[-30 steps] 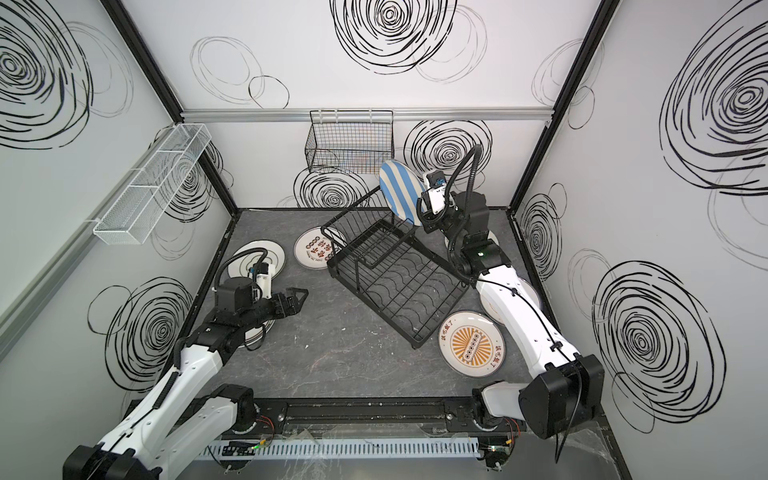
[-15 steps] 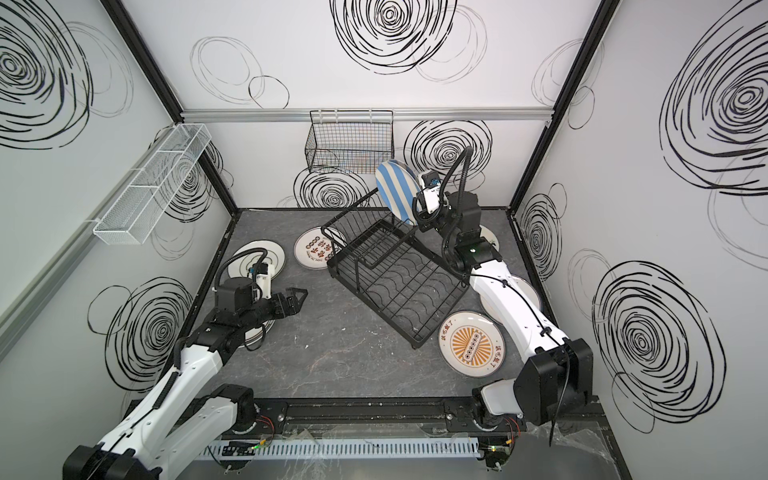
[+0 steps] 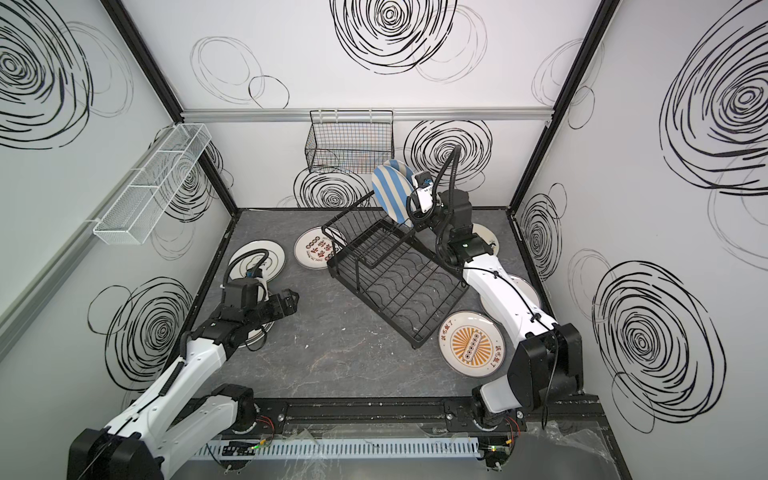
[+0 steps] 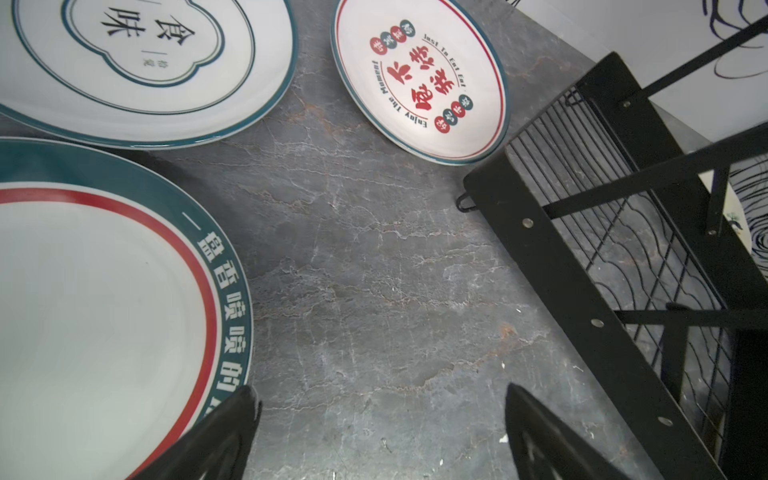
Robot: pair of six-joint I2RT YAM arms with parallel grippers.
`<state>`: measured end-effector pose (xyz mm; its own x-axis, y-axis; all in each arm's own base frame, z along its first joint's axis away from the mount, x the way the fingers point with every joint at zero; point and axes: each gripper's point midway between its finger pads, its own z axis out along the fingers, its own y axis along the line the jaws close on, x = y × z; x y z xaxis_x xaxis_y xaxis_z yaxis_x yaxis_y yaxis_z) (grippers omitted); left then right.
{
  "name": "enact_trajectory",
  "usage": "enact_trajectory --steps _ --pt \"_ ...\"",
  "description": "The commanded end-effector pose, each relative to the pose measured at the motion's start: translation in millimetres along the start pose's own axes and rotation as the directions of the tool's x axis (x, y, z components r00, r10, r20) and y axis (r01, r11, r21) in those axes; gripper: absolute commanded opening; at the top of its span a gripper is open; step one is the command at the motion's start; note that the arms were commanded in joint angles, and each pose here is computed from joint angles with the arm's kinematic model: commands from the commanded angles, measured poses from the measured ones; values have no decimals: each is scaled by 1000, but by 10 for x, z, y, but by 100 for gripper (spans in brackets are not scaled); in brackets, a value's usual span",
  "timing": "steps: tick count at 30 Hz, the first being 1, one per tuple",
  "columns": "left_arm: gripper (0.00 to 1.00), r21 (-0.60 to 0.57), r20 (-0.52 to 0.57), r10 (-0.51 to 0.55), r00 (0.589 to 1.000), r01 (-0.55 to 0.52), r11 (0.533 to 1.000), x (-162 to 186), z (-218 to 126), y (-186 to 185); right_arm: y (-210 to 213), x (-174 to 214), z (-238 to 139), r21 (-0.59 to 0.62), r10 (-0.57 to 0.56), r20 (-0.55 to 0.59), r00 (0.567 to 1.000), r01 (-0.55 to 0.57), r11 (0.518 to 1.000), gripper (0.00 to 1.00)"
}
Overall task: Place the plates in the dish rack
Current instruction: 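Lower the striped plate beside the first plate in the rack with the right gripper, then open the right gripper and move it toward the green-rimmed plate near the left gripper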
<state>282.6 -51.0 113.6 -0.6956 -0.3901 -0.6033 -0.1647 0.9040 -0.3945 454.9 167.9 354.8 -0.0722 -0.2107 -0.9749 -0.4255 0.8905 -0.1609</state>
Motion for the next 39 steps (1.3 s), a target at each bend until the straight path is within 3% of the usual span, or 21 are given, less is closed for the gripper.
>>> enact_trajectory --steps 1,4,12,23,39 --pt "96 -35 45 -58 997 60 998 -56 50 80 -14 -236 -20 19 -14 44 999 13 1000 18" --pt "96 -61 66 -62 996 67 996 -99 66 124 20 -308 -42 25 -19 50 999 18 1000 36" --pt "96 -141 103 -74 992 88 986 -136 126 277 42 -656 -308 34 -11 92 996 7 999 60" --pt "96 -185 137 -89 987 114 976 -107 99 435 96 -877 -833 -19 60 122 991 -58 998 68" --pt "96 -228 89 -108 990 126 965 137 250 622 878 -421 -1589 -272 299 14 954 -284 919 73"
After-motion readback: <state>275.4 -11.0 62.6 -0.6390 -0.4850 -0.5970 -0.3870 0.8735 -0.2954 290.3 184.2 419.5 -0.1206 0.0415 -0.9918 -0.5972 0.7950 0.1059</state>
